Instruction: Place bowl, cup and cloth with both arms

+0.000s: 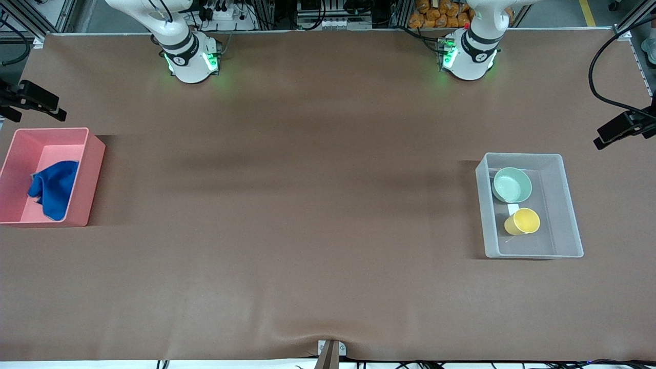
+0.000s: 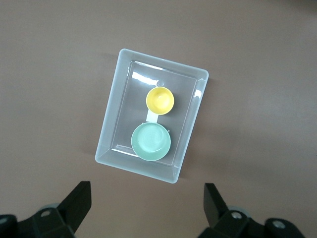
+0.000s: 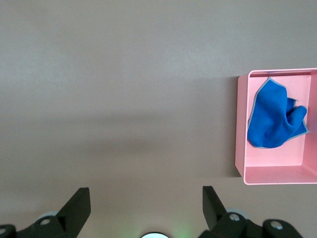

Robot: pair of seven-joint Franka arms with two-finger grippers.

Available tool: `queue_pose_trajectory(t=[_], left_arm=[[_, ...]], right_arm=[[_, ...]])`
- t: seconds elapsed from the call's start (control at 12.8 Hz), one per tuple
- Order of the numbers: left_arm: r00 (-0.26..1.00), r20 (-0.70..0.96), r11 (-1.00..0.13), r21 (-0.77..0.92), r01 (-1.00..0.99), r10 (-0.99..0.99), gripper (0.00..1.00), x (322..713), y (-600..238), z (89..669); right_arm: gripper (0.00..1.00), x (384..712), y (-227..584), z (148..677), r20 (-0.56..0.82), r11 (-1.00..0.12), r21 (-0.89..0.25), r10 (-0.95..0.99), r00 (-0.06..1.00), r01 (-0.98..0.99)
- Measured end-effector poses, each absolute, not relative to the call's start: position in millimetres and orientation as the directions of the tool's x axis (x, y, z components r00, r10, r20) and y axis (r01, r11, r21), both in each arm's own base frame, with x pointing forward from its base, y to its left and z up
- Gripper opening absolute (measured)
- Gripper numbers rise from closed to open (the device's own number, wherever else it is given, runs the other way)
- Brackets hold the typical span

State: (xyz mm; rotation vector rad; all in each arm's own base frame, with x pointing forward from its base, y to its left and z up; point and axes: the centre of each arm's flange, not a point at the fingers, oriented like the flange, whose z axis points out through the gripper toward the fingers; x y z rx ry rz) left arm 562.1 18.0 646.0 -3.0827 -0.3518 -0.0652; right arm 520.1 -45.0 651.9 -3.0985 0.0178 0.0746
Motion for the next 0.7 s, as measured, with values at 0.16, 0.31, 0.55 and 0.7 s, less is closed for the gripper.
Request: queue_pose_trajectory(t=[0.16, 0.31, 0.55, 0.7], left_arm=[[0.973, 0.044, -0.973, -0.034, 0.226, 0.225, 1.00, 561.5, 18.3, 646.3], [0.975, 0.039, -0.975, -0.035, 0.222, 0.220, 1.00, 560.8, 18.0, 645.9], [0.976, 0.033, -0.975, -0.037, 0.217, 0.216, 1.00, 558.4, 17.0, 647.3], [0.982, 0.027, -0.981, -0.039, 0.190, 0.189, 1.00, 556.2, 16.0, 648.8]], right_arm=[[1.00, 520.1, -45.6, 653.6, -0.044, -0.999, -0.041, -0.012, 0.999, -0.013], [1.00, 520.1, -46.5, 653.7, -0.044, -0.999, -0.041, -0.013, 0.999, -0.015], [1.00, 520.4, -46.5, 653.3, -0.045, -0.999, -0.041, -0.013, 0.999, -0.015], [1.00, 520.6, -46.6, 652.9, -0.046, -0.999, -0.041, -0.013, 0.999, -0.015]])
